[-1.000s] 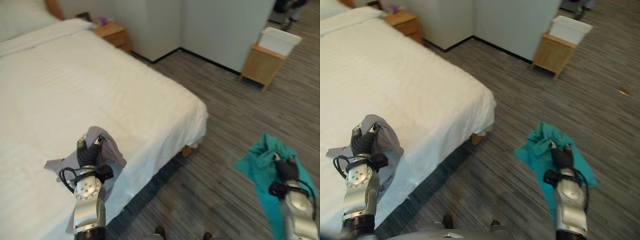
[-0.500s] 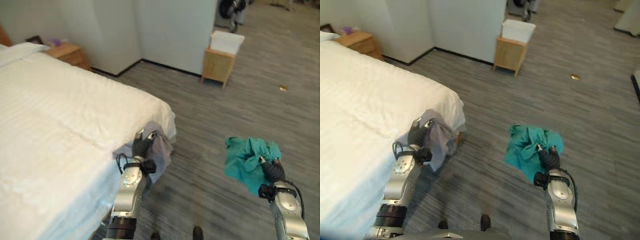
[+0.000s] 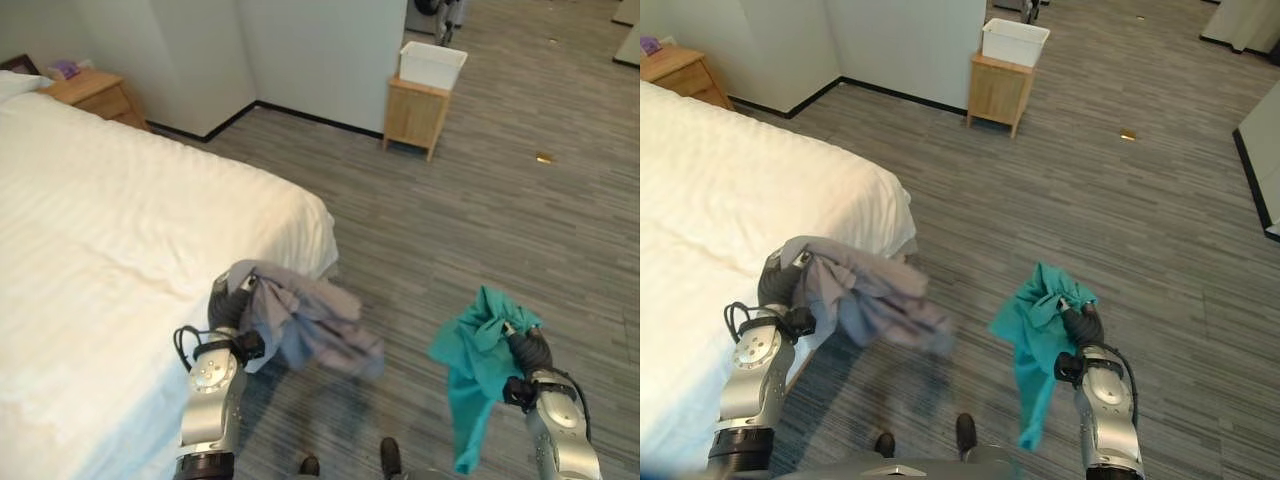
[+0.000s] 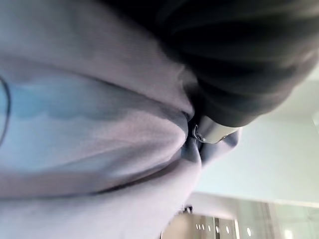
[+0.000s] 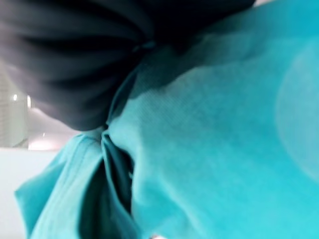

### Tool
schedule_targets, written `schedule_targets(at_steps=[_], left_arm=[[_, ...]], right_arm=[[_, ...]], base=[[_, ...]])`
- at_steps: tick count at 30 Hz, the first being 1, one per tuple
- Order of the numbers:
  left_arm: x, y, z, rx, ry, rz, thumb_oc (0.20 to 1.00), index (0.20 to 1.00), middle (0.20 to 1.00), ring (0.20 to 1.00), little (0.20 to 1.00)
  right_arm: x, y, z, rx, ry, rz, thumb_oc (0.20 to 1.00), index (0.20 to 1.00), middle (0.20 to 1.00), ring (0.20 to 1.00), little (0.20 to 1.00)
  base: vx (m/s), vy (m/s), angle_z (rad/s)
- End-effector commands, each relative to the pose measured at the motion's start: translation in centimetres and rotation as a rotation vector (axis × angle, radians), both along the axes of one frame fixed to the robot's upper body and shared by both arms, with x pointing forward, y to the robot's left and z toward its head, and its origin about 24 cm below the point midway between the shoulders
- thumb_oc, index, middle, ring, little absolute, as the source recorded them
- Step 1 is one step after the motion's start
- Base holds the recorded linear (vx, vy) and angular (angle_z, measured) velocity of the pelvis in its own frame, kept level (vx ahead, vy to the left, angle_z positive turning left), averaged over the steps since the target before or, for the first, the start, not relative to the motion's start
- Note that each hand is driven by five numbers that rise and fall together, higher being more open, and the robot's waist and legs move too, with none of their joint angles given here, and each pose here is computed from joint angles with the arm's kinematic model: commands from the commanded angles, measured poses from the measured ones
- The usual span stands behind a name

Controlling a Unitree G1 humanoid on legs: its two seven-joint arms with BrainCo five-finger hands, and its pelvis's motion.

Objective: Pick up bed clothes into laundry basket.

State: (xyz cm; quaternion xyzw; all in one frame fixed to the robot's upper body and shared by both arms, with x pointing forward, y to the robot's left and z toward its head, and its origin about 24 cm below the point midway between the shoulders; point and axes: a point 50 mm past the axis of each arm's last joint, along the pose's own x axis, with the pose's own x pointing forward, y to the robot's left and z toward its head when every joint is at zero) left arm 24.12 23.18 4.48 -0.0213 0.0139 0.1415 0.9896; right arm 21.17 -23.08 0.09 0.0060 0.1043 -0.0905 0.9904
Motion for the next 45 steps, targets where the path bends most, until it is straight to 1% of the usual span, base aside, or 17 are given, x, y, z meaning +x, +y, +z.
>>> schedule_targets(at_steps=[1, 5, 11, 15, 18, 21, 22, 24, 26, 27, 28, 30, 31, 34, 37, 40, 45], left_arm=[[0.6, -0.2, 2.5, 0.038, -0.139, -0.037, 0.2, 0.2, 0.2, 0.2, 0.2], [0.1, 0.8, 2.3, 0.051, -0.125, 0.005, 0.2, 0.2, 0.2, 0.2, 0.2], [-0.7, 4.3, 3.1, 0.067, -0.154, 0.196, 0.2, 0.2, 0.2, 0.2, 0.2], [-1.0, 5.2, 3.5, 0.084, -0.169, 0.253, 0.2, 0.2, 0.2, 0.2, 0.2], [-0.5, 4.3, 3.4, 0.075, -0.168, 0.207, 0.2, 0.2, 0.2, 0.2, 0.2], [1.4, 2.1, 3.8, 0.05, -0.192, 0.118, 0.2, 0.2, 0.2, 0.2, 0.2], [2.2, 0.9, 4.1, 0.027, -0.209, 0.084, 0.2, 0.2, 0.2, 0.2, 0.2], [2.7, 0.1, 4.1, 0.03, -0.203, 0.055, 0.2, 0.2, 0.2, 0.2, 0.2], [3.0, -0.9, 4.2, 0.013, -0.211, 0.007, 0.2, 0.2, 0.2, 0.2, 0.2], [3.0, -0.9, 4.2, 0.013, -0.211, 0.007, 0.2, 0.2, 0.2, 0.2, 0.2], [2.8, -2.2, 3.4, -0.012, -0.183, -0.04, 0.2, 0.2, 0.2, 0.2, 0.2], [3.1, -3.9, 3.0, -0.064, -0.176, -0.096, 0.2, 0.2, 0.2, 0.2, 0.2], [2.9, -4.3, 2.7, -0.086, -0.17, -0.12, 0.2, 0.2, 0.2, 0.2, 0.2], [2.7, -4.1, 2.8, -0.061, -0.17, -0.137, 0.2, 0.2, 0.2, 0.2, 0.2], [3.0, -4.3, 2.4, -0.07, -0.154, -0.152, 0.2, 0.2, 0.2, 0.2, 0.2], [2.7, -3.0, 2.0, -0.034, -0.132, -0.127, 0.2, 0.2, 0.2, 0.2, 0.2], [0.9, -1.2, 0.3, -0.043, -0.065, -0.072, 0.2, 0.2, 0.2, 0.2, 0.2]], right_arm=[[1.3, -0.7, 3.1, -0.028, -0.18, -0.016, 0.2, 0.2, 0.2, 0.2, 0.2], [1.3, -0.6, 3.1, -0.026, -0.181, -0.008, 0.2, 0.2, 0.2, 0.2, 0.2], [1.4, -0.9, 3.7, -0.038, -0.202, -0.034, 0.2, 0.2, 0.2, 0.2, 0.2], [2.0, -0.2, 4.0, -0.031, -0.213, 0.001, 0.2, 0.2, 0.2, 0.2, 0.2], [1.5, -0.4, 3.7, -0.035, -0.2, -0.007, 0.2, 0.2, 0.2, 0.2, 0.2], [1.2, -0.9, 3.6, -0.043, -0.201, -0.046, 0.2, 0.2, 0.2, 0.2, 0.2], [1.3, -0.6, 3.5, -0.04, -0.198, -0.039, 0.2, 0.2, 0.2, 0.2, 0.2], [1.5, -0.4, 3.5, -0.046, -0.193, -0.024, 0.2, 0.2, 0.2, 0.2, 0.2], [1.6, -0.1, 3.4, -0.049, -0.186, 0.006, 0.2, 0.2, 0.2, 0.2, 0.2], [1.6, -0.1, 3.4, -0.049, -0.186, 0.006, 0.2, 0.2, 0.2, 0.2, 0.2], [1.3, -0.4, 2.6, -0.066, -0.145, 0.001, 0.2, 0.2, 0.2, 0.2, 0.2], [1.3, -0.8, 2.5, -0.092, -0.133, 0.002, 0.2, 0.2, 0.2, 0.2, 0.2], [1.0, -1.1, 2.5, -0.081, -0.135, -0.012, 0.2, 0.2, 0.2, 0.2, 0.2], [0.6, -2.8, 2.0, -0.129, -0.092, -0.071, 0.2, 0.2, 0.2, 0.2, 0.2], [1.0, -2.8, 2.1, -0.122, -0.097, -0.085, 0.2, 0.2, 0.2, 0.2, 0.2], [1.1, -2.8, 2.4, -0.116, -0.116, -0.096, 0.2, 0.2, 0.2, 0.2, 0.2], [2.1, -1.7, 3.1, -0.106, -0.152, -0.028, 0.2, 0.2, 0.2, 0.2, 0.2]], base=[[0.03, 0.054, 0.03], [0.04, 0.051, 0.05], [0.08, 0.074, 0.0], [0.14, 0.084, -0.13], [0.29, -0.071, -0.51], [0.36, -0.116, 0.01], [0.34, -0.15, 0.08], [0.39, -0.228, 0.05], [0.34, -0.245, -0.1], [0.39, -0.305, -0.12], [0.42, -0.382, -0.23], [0.52, -0.574, -0.21], [0.48, -0.56, 0.12], [0.44, -0.385, -0.11], [0.4, -0.2, -0.2], [0.57, -0.073, -0.03], [0.61, -0.029, -0.4]])
